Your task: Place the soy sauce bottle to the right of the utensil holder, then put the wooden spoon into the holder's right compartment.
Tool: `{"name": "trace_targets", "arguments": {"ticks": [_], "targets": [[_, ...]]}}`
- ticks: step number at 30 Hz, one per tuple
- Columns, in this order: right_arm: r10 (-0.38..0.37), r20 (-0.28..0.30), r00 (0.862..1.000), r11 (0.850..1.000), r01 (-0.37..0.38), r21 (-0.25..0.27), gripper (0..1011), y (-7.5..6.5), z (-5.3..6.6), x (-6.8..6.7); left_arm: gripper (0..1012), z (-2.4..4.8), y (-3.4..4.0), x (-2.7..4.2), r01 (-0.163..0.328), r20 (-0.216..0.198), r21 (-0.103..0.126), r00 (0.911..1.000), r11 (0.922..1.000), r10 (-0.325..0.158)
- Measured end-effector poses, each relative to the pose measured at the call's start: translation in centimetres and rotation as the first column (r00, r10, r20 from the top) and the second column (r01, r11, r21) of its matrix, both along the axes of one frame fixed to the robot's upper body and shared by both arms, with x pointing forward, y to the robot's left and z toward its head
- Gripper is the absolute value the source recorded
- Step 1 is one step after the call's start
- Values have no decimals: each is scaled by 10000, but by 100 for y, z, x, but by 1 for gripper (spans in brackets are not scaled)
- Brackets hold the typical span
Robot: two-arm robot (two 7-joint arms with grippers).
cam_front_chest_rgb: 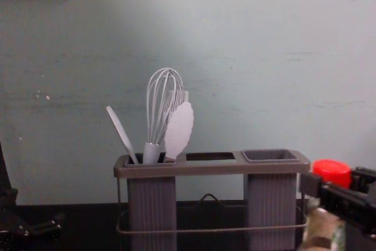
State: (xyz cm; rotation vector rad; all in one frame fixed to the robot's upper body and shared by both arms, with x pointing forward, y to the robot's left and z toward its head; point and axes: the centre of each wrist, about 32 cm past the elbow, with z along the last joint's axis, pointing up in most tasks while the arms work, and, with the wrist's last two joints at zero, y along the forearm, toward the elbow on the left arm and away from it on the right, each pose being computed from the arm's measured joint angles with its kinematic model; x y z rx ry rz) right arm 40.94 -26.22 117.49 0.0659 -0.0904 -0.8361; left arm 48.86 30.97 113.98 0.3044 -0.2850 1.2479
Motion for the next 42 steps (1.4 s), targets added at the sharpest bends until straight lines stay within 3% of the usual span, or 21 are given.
{"name": "trace_targets", "arguments": {"ticks": [6,16,26,42], "targets": [[-669,52,9977,9977,670,-133,387,-193,10,76,1011,0,0,0,0,0,0,10000,10000,0],[-1191,81,9929,9925,1192,-275,387,-351,35,228,1011,0,0,0,-1,0,0,10000,10000,1],[-1455,197,9892,9882,1463,-459,387,-408,36,394,1011,0,0,0,0,0,0,10000,10000,0],[-1850,-151,9826,9821,1842,-404,386,-411,9,707,1011,0,0,0,-1,1,0,10000,10000,1]]}}
